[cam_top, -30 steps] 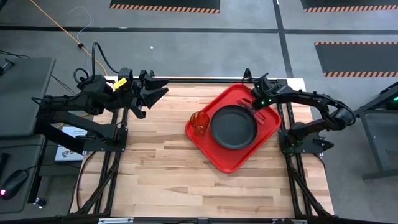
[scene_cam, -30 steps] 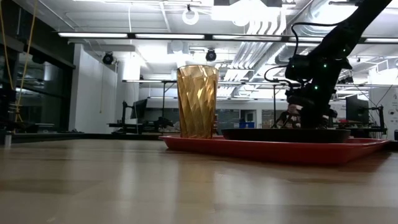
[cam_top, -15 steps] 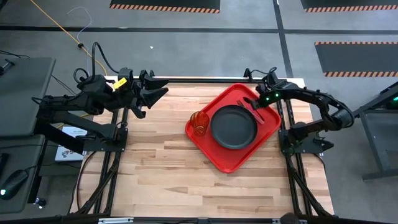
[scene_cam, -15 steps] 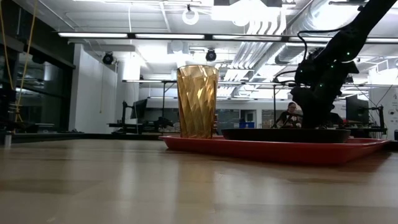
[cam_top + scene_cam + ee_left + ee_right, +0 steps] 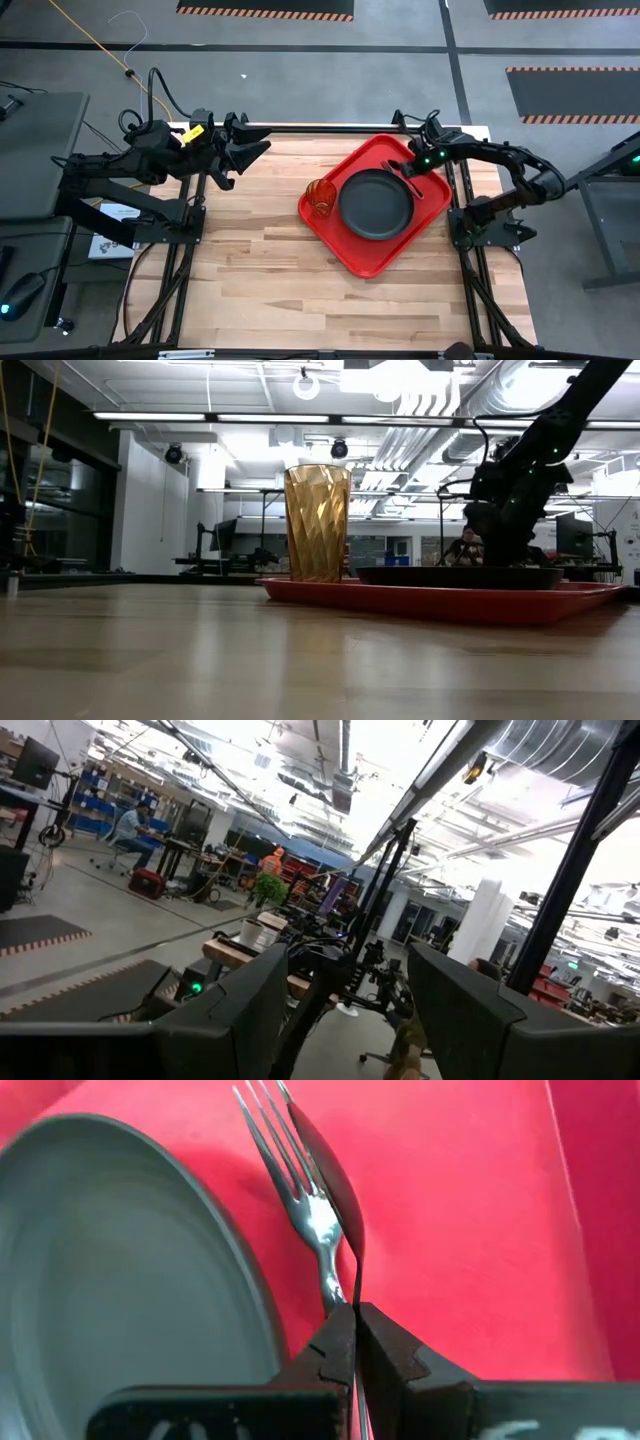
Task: Pick and place plate/cup/fork/spoon on tray
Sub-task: Put the black spoon on the red serving tray to the right of the pink fork
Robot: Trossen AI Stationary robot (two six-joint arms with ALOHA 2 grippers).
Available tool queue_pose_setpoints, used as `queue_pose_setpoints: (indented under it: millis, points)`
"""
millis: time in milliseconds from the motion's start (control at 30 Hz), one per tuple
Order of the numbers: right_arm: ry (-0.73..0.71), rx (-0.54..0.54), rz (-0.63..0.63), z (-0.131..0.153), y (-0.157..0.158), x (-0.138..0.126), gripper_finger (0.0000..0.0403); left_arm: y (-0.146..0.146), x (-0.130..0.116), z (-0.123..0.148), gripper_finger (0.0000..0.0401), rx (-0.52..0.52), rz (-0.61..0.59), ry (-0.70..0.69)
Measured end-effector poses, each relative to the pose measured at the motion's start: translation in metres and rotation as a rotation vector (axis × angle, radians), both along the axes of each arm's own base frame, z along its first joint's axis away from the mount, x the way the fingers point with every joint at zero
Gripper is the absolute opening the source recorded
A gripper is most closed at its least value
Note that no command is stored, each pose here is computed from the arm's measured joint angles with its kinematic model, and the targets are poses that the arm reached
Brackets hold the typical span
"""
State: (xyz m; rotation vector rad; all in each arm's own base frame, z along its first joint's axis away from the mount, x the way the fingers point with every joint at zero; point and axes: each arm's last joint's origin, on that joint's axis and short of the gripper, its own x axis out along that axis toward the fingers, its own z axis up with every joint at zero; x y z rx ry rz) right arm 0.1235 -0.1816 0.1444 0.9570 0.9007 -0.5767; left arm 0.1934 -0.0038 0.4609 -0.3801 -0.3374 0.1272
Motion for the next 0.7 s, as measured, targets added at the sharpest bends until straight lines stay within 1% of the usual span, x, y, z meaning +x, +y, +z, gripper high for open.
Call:
queue_pose_setpoints:
  millis: [400, 700]
  points:
    - [0.093, -0.044, 0.002, -0.0043, 0.004, 0.0104, 0.0, 0.0, 0.0, 0.0, 0.02, -0.001, 0.0, 0.0]
    - [0.1, -0.047, 0.0, -0.0044, 0.004, 0.0103, 0.0, -0.0005, 0.0001, 0.0, 0.02, -0.01, -0.023, -0.003]
